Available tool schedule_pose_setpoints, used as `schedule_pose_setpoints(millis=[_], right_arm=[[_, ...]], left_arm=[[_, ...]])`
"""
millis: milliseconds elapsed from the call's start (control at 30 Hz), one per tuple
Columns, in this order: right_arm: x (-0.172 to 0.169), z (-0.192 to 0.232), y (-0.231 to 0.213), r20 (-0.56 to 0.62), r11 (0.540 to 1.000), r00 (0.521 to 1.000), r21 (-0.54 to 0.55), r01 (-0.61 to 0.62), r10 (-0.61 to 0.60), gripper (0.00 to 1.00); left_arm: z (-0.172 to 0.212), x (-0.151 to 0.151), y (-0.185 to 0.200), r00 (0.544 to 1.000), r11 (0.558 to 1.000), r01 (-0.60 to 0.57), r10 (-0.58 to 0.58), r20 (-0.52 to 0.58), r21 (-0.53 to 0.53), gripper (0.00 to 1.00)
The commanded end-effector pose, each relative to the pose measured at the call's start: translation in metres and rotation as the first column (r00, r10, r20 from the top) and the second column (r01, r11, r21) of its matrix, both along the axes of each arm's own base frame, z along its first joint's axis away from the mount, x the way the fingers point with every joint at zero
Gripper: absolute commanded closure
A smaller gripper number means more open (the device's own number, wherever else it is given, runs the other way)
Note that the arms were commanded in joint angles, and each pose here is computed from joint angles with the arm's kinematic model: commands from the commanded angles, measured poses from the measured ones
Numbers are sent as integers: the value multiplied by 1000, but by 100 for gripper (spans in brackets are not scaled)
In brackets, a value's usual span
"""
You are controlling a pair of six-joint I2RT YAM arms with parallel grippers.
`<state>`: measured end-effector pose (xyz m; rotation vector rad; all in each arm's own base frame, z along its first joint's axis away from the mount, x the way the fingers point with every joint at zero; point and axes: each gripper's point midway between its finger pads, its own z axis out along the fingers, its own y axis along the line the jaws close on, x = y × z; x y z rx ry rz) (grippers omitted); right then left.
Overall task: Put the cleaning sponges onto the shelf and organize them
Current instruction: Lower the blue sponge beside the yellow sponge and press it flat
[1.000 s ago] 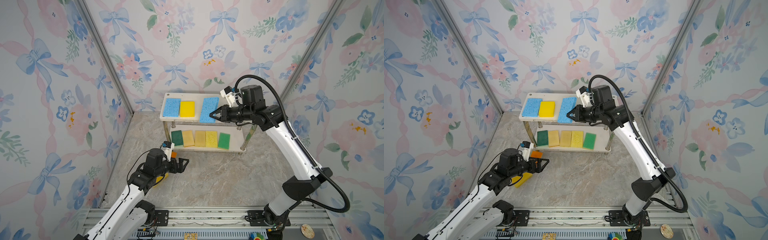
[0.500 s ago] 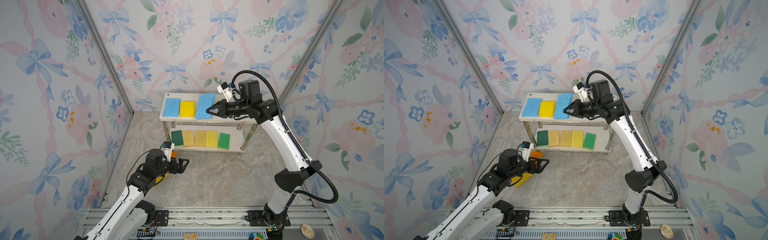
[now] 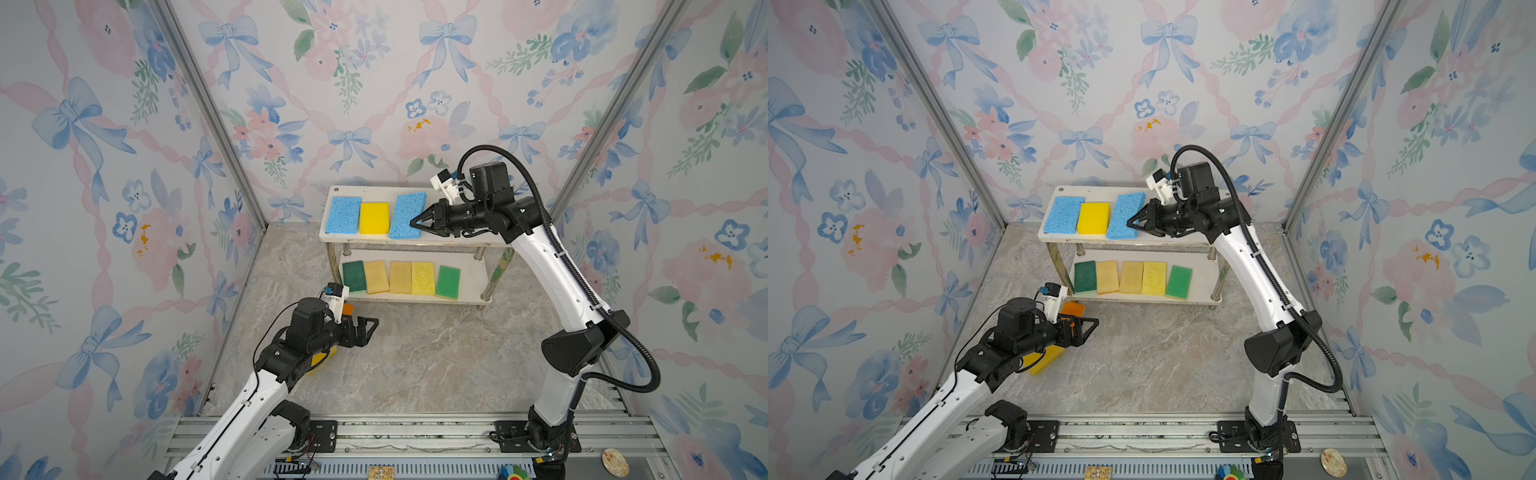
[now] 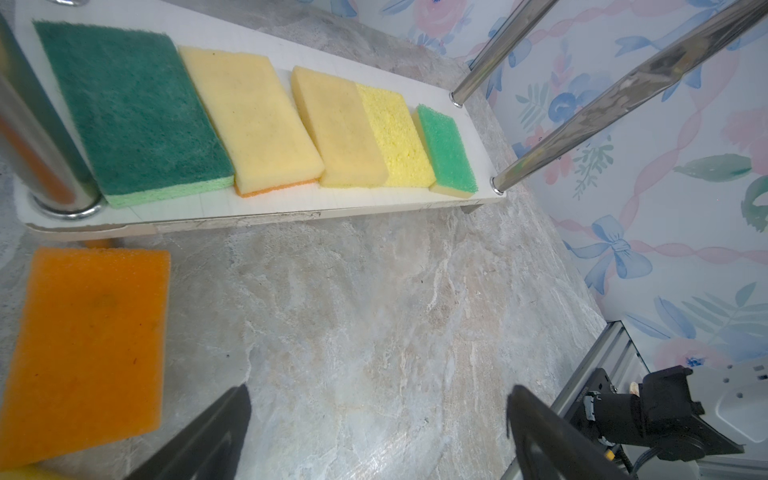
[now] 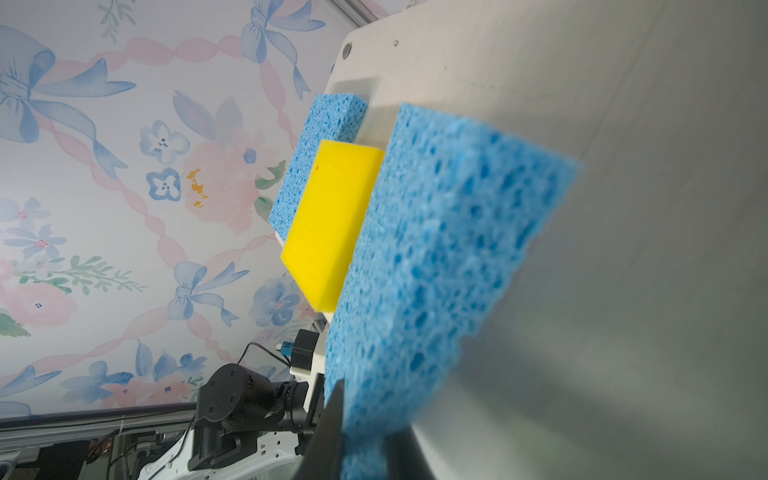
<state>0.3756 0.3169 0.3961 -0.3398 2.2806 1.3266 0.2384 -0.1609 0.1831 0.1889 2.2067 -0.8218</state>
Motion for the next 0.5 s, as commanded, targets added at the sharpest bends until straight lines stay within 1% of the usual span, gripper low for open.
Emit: schedule_pose_setpoints(millis=[0,133,233,333,433,467], right_arm=[[8,9,2,7,999,1000,37,-5,5,82],[10,6,5,-3,999,1000,34,-16,16,81],[10,5,5,-9,999,1000,30,-19,20,77],[11,2,4,-13,1000,1000,19,-17,18,66],[12,1,2,-8,1000,1000,6,-11,11,59],[12,1,1,-2,1000,1000,-3,-5,5,56]], left_arm=[[-2,0,-1,1000,1000,18,-18,12,6,2],[-3,0,-1,1000,1000,20,-20,8,7,2],[-4,0,-2,1000,1000,21,-21,4,7,2],[-5,0,-2,1000,1000,20,-20,2,8,2],[-5,0,-2,1000,1000,22,-22,0,8,2],[-5,0,-2,1000,1000,22,-22,0,8,2]])
